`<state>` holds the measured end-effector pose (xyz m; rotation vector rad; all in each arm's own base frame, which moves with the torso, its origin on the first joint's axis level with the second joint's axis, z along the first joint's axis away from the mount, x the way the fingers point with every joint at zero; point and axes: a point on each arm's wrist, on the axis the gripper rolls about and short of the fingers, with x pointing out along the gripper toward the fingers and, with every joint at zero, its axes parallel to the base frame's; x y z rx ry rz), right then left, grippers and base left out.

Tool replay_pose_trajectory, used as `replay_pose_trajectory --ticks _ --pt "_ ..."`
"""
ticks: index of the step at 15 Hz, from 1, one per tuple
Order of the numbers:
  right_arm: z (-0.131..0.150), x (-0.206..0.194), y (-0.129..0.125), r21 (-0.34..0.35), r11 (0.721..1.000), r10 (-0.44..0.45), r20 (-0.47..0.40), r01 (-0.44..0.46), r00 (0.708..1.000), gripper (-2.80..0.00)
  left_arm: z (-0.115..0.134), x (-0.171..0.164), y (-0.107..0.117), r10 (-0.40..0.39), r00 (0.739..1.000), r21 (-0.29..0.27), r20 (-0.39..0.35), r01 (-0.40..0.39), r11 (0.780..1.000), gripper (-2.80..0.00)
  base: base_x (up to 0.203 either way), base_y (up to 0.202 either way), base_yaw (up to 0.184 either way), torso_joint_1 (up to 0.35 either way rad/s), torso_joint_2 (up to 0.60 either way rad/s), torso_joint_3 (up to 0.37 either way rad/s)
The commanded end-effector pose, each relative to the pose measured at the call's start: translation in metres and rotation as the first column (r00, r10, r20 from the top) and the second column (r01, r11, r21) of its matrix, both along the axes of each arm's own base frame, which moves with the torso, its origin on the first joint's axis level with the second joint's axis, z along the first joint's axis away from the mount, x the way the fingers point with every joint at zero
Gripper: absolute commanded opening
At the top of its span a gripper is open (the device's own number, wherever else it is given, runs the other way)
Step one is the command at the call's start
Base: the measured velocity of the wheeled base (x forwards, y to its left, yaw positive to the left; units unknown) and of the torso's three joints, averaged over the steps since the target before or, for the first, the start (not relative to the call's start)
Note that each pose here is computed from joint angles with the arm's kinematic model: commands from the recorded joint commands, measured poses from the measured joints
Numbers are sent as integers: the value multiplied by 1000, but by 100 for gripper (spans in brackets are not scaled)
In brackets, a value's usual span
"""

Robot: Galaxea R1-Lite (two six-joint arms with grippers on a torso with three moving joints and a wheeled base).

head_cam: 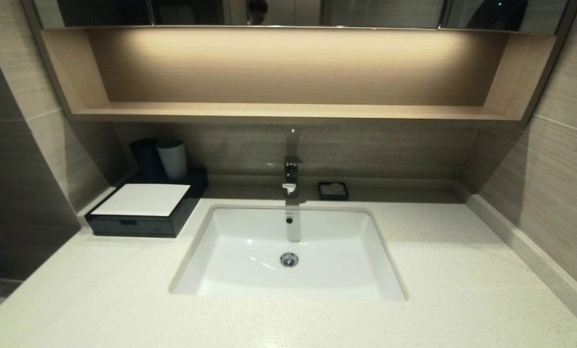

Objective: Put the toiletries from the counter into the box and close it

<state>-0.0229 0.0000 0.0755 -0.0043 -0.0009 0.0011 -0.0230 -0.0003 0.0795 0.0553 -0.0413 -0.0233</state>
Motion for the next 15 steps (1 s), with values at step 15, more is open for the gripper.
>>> replay_pose_trajectory --ticks 15 --pt "0 0 0 3 1000 0 -2 0 1000 -280 -5 2 0 0 1000 0 -21 0 1000 -280 0 0 0 0 0 0"
